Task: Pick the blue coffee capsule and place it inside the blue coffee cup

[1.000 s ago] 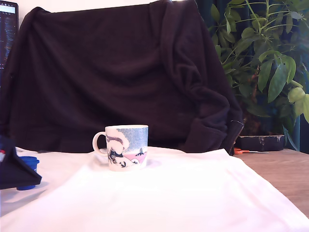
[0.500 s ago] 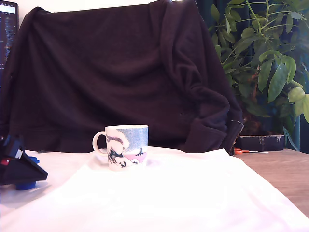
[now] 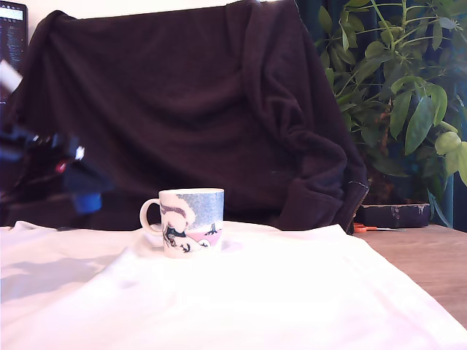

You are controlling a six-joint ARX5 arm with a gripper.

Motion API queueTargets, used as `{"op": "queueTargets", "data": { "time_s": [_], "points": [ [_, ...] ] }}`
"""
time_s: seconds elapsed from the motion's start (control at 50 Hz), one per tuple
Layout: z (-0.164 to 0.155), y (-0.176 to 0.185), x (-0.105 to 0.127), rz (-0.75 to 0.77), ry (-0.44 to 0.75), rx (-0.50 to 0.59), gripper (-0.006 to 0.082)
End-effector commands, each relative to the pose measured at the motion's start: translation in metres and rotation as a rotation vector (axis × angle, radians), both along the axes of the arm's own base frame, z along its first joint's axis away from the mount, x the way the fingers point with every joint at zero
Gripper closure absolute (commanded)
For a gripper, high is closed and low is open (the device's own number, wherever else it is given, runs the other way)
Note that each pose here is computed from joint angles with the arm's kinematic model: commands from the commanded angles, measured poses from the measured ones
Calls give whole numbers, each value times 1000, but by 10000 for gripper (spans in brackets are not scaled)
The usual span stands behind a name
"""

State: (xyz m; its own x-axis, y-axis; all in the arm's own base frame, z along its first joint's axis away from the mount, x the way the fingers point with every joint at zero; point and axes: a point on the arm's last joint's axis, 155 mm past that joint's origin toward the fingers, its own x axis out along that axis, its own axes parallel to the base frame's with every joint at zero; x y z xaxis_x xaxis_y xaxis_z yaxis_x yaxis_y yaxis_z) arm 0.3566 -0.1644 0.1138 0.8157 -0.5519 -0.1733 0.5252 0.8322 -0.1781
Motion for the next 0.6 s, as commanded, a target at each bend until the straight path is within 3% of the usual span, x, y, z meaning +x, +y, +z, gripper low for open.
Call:
{"op": "queueTargets", "data": {
  "time_s": [0.0,0.26,0.58],
  "points": [
    [16,-8,7,-16,-41,-18,758],
    [49,-46,22,-96,-70,-29,758],
    [49,-95,22,-196,-67,-23,758]
  ]
}}
